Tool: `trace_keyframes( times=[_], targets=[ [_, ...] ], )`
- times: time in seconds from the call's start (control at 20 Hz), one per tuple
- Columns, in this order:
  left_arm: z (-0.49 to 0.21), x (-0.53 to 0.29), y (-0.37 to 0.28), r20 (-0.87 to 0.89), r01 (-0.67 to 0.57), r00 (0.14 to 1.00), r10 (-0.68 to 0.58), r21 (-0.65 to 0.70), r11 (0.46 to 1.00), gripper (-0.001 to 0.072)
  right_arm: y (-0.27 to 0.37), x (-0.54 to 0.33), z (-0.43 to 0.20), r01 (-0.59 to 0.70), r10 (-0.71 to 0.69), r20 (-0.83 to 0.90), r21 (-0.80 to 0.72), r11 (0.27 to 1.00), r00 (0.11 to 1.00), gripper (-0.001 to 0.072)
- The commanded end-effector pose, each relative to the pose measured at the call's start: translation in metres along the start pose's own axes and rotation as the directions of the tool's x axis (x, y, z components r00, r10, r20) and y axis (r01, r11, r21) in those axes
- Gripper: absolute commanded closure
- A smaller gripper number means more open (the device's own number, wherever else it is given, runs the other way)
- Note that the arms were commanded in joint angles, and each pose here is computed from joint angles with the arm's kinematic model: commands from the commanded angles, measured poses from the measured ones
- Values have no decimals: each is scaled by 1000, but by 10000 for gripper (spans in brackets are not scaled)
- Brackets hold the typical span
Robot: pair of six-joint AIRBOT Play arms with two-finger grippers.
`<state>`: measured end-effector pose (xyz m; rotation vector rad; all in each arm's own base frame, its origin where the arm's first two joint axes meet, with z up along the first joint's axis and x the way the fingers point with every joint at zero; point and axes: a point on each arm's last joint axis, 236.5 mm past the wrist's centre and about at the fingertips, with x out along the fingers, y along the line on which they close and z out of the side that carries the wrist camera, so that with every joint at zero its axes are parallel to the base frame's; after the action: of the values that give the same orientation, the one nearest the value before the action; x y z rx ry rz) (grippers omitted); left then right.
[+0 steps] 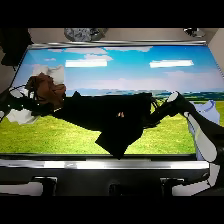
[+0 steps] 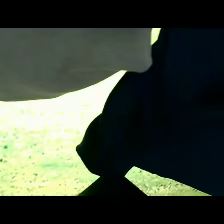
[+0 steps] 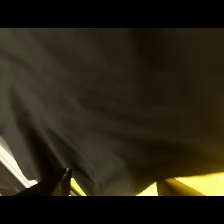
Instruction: Fold the shirts.
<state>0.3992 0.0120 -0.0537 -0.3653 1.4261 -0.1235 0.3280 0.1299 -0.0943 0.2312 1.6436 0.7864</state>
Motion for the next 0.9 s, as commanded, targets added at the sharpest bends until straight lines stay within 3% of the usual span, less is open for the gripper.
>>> trace_keyframes(
  times=[0.0, 0.05, 0.1, 0.15, 0.25, 0.3, 0.35, 0.45, 0.5, 0.6, 0.65, 0.7, 0.75, 0.85],
  targets=[
    [2, -10, -9, 25, 22, 999, -22, 4, 1000, 680, 7, 24, -14, 27, -28, -72, -24, 999, 997, 192],
    [3, -13, -10, 32, 22, 999, -22, 6, 1000, 681, 11, 30, -14, 33, -36, -81, -41, 999, 996, 319],
    [3, -17, -11, 40, 22, 999, -22, 10, 1000, 681, 14, 33, -13, 45, -50, -85, -61, 997, 995, 573],
    [4, -22, -13, 50, 22, 998, -22, 14, 1000, 681, 18, 33, -9, 53, -58, -69, -71, 996, 996, 665],
    [13, -46, -25, 120, 36, 992, -40, 33, 999, 681, 26, 10, 7, 97, -94, 32, -111, 989, 995, 666],
    [32, -76, -41, 238, 62, 969, -72, 51, 997, 681, 35, -15, 19, 138, -119, 119, -160, 978, 986, 666],
    [52, -116, -60, 380, 97, 918, -117, 72, 993, 681, 46, -48, 33, 195, -146, 226, -212, 958, 963, 666],
    [82, -237, -108, 683, 165, 696, -223, 150, 975, 681, 80, -152, 56, 384, -208, 503, -276, 881, 839, 666],
    [84, -313, -128, 809, 159, 529, -256, 202, 967, 681, 103, -225, 61, 522, -248, 669, -243, 817, 701, 665],
    [51, -462, -160, 949, 102, 145, -280, 267, 958, 681, 166, -384, 33, 773, -274, 920, -46, 633, 279, 665],
    [18, -529, -172, 956, 65, -53, -289, 292, 954, 681, 206, -452, 0, 841, -241, 970, 92, 533, 47, 666],
    [-16, -575, -180, 935, 39, -195, -297, 310, 950, 681, 252, -509, -46, 868, -177, 969, 235, 438, -173, 666],
    [-48, -603, -188, 910, 20, -279, -308, 326, 945, 681, 290, -542, -89, 857, -106, 942, 334, 391, -319, 666],
    [-84, -608, -202, 897, 31, -275, -347, 369, 929, 681, 342, -567, -152, 806, 12, 884, 419, 418, -466, 666]
  ],
)
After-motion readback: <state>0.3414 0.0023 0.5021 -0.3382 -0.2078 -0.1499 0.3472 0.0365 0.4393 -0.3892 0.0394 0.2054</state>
